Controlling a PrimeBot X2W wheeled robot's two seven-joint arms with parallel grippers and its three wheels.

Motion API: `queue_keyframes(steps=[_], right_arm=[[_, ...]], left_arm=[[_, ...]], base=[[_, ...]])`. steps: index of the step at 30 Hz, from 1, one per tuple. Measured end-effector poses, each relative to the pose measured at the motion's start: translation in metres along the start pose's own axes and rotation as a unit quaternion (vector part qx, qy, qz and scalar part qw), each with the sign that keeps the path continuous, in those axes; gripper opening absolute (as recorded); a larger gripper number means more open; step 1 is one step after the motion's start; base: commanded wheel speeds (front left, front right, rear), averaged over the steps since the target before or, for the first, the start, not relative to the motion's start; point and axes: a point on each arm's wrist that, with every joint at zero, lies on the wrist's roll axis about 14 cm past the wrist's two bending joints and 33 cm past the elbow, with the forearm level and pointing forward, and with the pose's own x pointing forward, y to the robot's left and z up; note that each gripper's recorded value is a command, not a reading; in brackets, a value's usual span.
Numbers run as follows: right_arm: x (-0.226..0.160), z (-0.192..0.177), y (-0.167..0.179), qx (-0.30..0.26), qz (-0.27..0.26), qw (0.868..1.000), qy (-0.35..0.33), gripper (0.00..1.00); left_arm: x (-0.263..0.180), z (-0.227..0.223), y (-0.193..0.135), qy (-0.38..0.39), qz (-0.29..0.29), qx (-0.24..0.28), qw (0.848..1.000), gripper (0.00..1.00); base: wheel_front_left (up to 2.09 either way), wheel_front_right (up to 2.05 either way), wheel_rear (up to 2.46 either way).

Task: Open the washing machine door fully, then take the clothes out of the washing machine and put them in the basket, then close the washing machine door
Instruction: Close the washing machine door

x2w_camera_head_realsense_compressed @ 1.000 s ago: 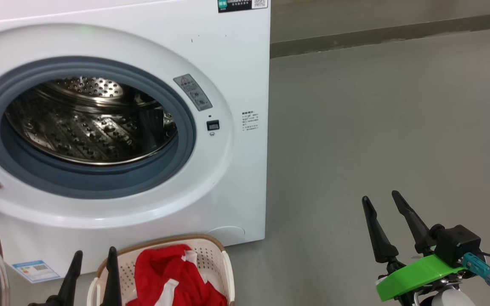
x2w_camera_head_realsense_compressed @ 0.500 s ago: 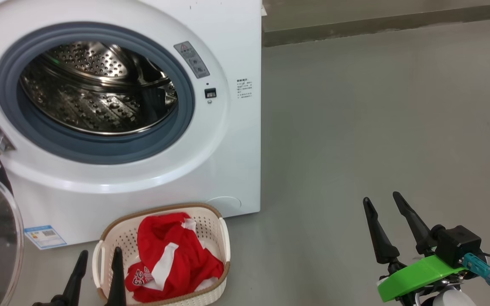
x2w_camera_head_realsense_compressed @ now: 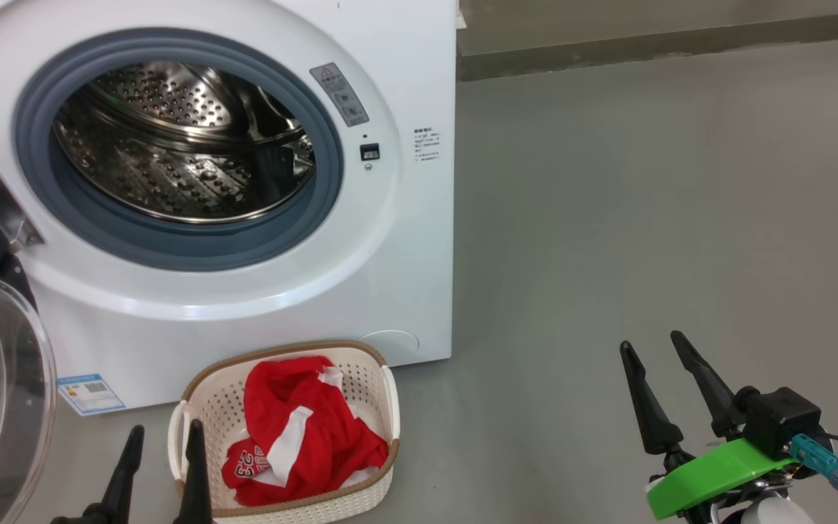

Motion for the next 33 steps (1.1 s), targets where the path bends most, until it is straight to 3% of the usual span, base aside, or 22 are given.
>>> queue_keyframes(steps=[15, 33], right_arm=[[0.011, -0.008, 0.026, 0.005, 0.039, 0.999, 0.011, 1.00], [0.029, -0.026, 0.104, 0.021, 0.149, 0.988, 0.035, 1.00]], left_arm=[[-0.012, 0.011, 0.023, -0.016, 0.042, 0.009, 0.999, 1.00], [-0.066, 0.029, 0.080, -0.040, 0.143, 0.032, 0.988, 1.00]], base=[[0.00, 0.00, 0.00], [0.00, 0.00, 0.00]])
